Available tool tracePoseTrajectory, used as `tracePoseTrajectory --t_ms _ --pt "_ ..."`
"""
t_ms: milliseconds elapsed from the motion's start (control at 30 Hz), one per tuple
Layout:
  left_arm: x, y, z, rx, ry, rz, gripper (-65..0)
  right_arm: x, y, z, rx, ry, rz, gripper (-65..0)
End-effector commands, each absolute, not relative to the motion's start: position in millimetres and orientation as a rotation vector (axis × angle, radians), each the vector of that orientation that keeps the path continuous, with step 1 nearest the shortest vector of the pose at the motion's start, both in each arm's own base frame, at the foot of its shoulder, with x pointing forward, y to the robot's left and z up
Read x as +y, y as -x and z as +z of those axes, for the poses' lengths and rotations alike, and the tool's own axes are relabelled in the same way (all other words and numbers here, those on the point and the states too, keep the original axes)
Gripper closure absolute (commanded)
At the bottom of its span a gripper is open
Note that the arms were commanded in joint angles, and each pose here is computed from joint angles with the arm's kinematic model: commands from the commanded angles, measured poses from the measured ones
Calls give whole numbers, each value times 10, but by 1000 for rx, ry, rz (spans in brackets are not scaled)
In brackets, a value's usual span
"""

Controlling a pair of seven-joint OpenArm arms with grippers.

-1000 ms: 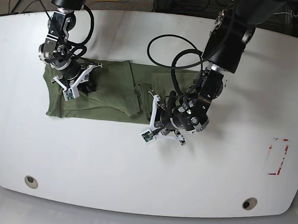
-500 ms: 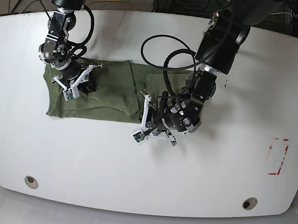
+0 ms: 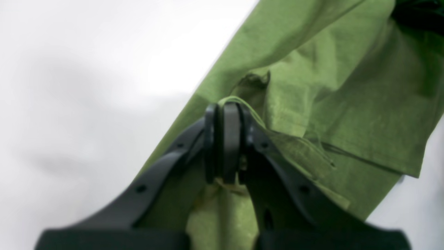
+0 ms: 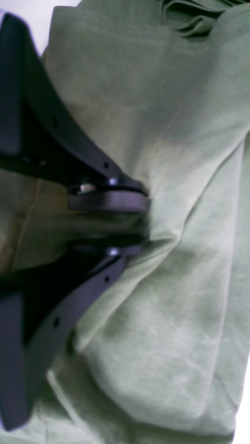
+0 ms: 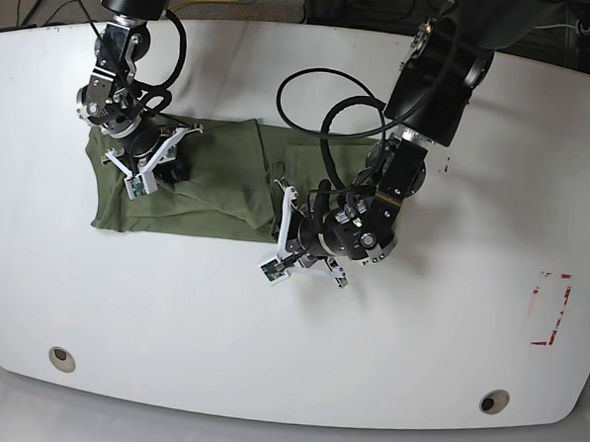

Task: Layout the t-shirt on the table in an organized manner, then fold the t-shirt properly
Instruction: 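Open the left gripper and withdraw it from the folded shirt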

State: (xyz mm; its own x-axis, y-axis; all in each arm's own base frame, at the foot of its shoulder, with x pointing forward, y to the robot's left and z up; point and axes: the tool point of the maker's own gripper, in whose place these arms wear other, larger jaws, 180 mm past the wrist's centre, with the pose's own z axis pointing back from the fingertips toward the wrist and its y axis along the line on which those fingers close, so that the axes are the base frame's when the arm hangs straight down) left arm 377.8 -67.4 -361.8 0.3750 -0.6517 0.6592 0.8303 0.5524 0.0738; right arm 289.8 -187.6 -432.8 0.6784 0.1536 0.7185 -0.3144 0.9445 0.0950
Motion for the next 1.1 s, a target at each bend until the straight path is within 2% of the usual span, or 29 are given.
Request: tracePoseTrajectory --t_ms 0,100,200,233,267,300,367,433,567,900,967,1067 --pt "-775 -3901 -3380 -774 311 -964 -15 -1941 -2754 -4461 -690 -180 298 -122" --pt "-854 -3899 -3326 -787 329 -961 -78 -1936 -2754 -4462 -690 -180 299 -122" --pt "-850 -3954 -3184 -833 350 -911 -194 -1936 -2754 -4462 -690 -180 299 -122" --pt "-822 -3981 -3147 -845 350 -896 -215 -1936 -2754 -4462 -690 -180 299 -122" --pt "-733 -4045 -3031 -882 348 -857 -286 -1936 -2754 -4462 -690 -180 299 -122" --pt "-714 -4056 -3001 -893 350 -846 -306 -1931 -2754 -4463 -690 -181 300 -122" --pt "-623 -4029 -2922 -922 388 -777 -393 -1931 -2768 -4454 -693 -181 301 -122" --pt "-552 -4016 -2851 -935 420 -733 -422 -1933 -2774 -4451 -693 -179 302 -122" --pt "-381 -4003 -2763 -934 467 -668 -407 -1938 -2769 -4450 -693 -178 301 -122" --pt "468 -3797 -3071 -863 554 -478 -388 -1938 -2763 -4455 -692 -178 300 -122" --pt "613 -3711 -3133 -850 586 -440 -349 -1938 -2763 -4455 -692 -178 300 -122" --pt "821 -3625 -3193 -837 602 -397 -217 -1936 -2759 -4453 -692 -179 300 -122"
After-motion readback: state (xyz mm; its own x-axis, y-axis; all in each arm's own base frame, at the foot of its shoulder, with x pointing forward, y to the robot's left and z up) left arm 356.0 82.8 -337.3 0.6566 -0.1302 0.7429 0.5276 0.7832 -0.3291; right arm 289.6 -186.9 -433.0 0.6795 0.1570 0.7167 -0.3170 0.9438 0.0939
